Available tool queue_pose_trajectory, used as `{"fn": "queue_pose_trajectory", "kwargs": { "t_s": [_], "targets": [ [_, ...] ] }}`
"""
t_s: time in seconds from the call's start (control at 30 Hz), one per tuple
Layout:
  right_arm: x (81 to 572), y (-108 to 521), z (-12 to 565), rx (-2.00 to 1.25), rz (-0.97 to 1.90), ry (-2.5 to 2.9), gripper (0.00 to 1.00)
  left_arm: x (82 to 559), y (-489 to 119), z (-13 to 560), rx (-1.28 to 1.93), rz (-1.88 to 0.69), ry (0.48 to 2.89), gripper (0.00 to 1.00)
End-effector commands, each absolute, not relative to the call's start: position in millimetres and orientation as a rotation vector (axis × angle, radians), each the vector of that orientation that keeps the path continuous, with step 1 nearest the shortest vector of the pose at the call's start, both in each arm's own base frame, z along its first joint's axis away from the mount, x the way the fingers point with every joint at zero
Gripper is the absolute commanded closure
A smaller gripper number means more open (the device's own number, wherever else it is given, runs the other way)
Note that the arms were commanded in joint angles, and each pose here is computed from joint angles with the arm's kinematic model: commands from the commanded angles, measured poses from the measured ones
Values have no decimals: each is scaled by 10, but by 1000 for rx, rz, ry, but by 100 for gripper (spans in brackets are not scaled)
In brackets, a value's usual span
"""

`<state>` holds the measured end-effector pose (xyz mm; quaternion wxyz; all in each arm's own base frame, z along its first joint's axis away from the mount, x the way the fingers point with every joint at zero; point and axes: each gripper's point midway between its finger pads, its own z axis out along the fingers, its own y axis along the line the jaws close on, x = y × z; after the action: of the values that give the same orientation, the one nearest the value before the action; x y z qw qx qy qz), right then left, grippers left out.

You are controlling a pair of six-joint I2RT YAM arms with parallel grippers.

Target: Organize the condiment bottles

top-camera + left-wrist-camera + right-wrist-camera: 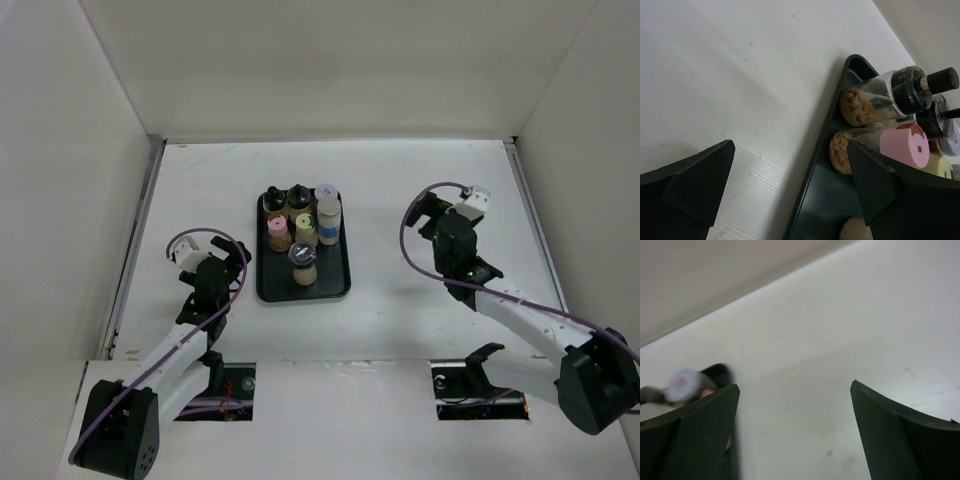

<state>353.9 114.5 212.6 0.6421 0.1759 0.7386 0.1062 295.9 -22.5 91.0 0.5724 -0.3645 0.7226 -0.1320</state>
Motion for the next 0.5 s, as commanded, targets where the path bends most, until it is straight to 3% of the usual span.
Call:
{"fn": "queue_pose_trajectory", "kwargs": {
  "t_s": [0.0,0.2,0.47],
  "targets": [
    [3561,972,1808,534,332,1706,0,3104,-273,1233,-817,-359,1621,0],
    [3603,959,1409,559,352,1738,0,3113,-245,1338,-779,-343,1594,0],
    [3611,1226,1431,488,401,1768,0,3129,-251,1357,-750,-318,1608,0]
  ]
}}
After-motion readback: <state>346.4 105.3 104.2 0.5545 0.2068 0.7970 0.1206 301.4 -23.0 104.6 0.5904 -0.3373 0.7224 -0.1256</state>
